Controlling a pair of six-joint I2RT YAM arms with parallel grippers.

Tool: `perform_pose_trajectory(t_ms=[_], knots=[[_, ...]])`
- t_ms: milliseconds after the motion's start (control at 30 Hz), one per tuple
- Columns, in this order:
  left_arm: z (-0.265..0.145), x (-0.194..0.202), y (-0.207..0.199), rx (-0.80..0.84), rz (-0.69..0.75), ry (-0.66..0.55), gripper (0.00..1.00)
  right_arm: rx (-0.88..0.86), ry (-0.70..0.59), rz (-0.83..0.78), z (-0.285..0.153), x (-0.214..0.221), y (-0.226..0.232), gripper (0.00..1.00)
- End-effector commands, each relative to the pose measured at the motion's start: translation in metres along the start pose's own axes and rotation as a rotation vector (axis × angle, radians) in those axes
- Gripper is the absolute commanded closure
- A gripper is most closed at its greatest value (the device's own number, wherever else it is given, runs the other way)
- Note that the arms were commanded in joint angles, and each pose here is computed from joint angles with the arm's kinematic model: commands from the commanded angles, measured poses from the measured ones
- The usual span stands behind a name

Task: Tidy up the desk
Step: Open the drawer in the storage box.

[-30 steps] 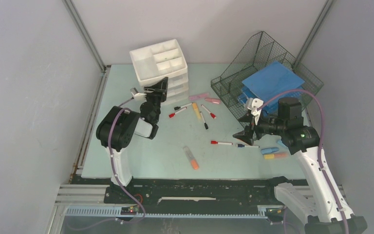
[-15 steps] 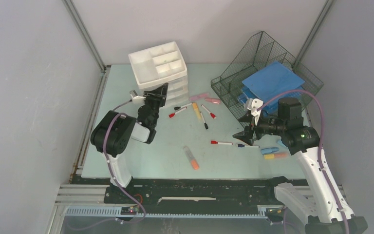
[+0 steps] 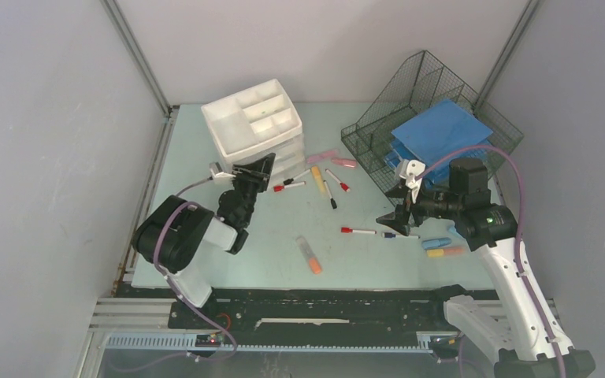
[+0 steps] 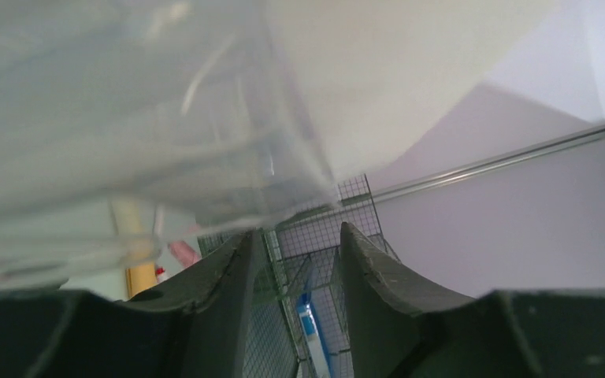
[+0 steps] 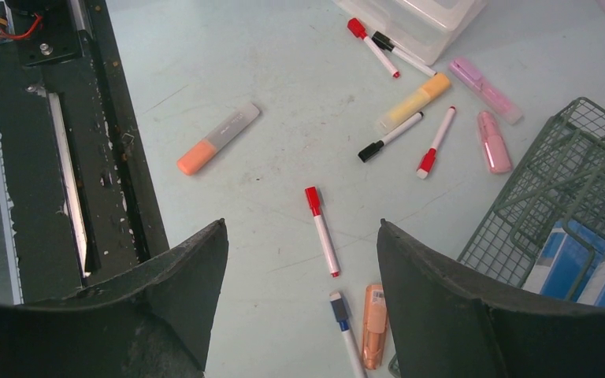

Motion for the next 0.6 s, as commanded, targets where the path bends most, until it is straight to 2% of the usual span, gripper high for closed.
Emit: perform_pose_trajectory(t_ms=[0,333,467,567], knots=[[-0.019,0.002,-0.012,0.049,0.012,0.030,0.51,0.001,-0.013,-0.036,-0.001,-0.004,0.001,0.23],[-0.064,0.010,-0.014,0.070,0.044,0.216,0.36,0.004,-0.012,-0.038,-0.002,-0.004,0.002,0.23],[-0.080,0.009,-0.009,0.000,0.158,0.288,0.31,-0.003,-0.013,-0.039,-0.001,-0.004,0.002,0.23],[-0.079,0.007,-0.017,-0.114,0.341,0.353,0.31,-0.004,-0.011,-0.040,0.000,-0.004,0.002,0.23]])
Point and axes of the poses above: each gripper's point midway between its finger pads, its own z axis out along the fingers, its own y axis along the line the jaws close on, x = y × z, the point moved 8 cm from there along -z, back along the fingers, and after that the axes turned 6 degrees about -z, right-handed, at the moved point
